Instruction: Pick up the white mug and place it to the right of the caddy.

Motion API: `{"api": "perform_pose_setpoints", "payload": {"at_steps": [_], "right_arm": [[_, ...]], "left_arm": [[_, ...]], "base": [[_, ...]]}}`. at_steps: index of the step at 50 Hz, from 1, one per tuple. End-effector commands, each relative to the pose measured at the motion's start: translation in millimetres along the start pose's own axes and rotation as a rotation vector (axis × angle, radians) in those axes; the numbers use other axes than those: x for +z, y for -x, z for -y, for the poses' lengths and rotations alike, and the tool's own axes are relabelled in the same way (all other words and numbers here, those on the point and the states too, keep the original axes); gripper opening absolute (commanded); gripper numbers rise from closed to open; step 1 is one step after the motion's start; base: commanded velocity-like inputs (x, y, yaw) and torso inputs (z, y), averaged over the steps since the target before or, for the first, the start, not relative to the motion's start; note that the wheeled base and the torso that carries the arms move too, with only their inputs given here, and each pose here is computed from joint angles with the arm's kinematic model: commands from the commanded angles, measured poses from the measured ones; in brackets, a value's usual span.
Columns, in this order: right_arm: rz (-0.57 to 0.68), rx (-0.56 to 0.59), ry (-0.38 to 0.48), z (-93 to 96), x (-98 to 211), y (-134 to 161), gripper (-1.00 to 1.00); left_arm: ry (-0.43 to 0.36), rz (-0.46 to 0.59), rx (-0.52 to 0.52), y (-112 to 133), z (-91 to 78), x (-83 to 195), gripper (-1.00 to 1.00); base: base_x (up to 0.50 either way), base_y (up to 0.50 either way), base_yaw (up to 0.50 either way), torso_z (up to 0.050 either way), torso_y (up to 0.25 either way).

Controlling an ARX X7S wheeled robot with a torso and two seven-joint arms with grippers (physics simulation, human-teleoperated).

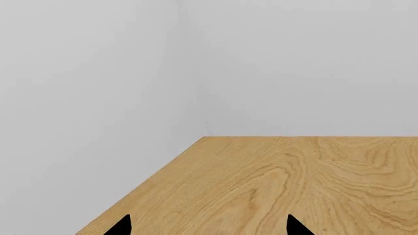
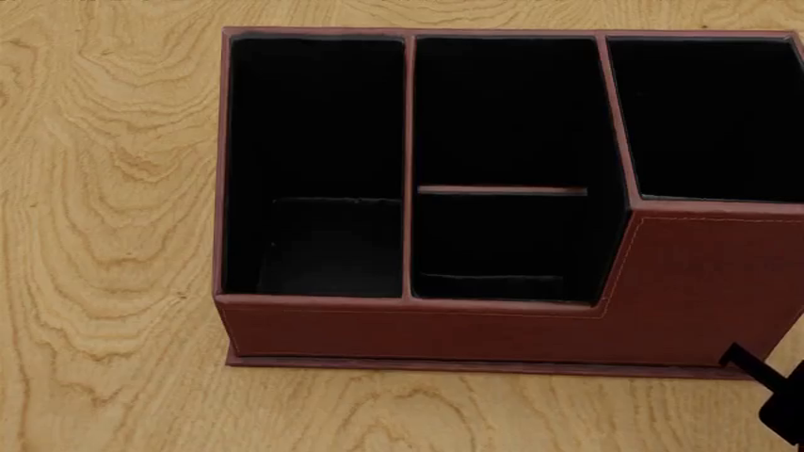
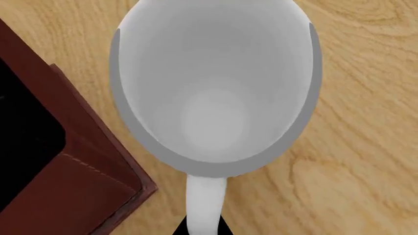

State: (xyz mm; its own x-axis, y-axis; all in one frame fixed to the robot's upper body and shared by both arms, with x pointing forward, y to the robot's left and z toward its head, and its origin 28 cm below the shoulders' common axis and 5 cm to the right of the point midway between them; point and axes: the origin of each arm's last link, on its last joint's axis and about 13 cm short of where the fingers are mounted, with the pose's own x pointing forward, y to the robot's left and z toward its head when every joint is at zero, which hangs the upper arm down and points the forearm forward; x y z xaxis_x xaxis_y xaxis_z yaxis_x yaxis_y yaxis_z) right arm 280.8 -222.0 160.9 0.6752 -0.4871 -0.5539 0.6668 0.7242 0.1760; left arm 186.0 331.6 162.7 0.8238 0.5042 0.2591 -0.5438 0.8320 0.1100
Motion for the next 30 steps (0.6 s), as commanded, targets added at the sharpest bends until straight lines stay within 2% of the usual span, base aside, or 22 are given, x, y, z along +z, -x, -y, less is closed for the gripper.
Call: {"api": "perform_pose_setpoints", "payload": {"at_steps": [1,30], "right_arm": [[0.038,-0.005,0.025,-1.3,2.8,-0.4,-1.0],[0.023,-0.02,0.039,-0.5,-3.1,-4.2,-1.0]], "left_arm": [[0.001,-0.001,0.0,0.4,0.7,1.1,1.0],[0.0,-0.003,-0.005,-1.9,1.6,-1.0,1.0]], "base": [[0.0,0.0,0.0,0.0,0.0],[0.0,0.0,0.0,0.0,0.001]]}}
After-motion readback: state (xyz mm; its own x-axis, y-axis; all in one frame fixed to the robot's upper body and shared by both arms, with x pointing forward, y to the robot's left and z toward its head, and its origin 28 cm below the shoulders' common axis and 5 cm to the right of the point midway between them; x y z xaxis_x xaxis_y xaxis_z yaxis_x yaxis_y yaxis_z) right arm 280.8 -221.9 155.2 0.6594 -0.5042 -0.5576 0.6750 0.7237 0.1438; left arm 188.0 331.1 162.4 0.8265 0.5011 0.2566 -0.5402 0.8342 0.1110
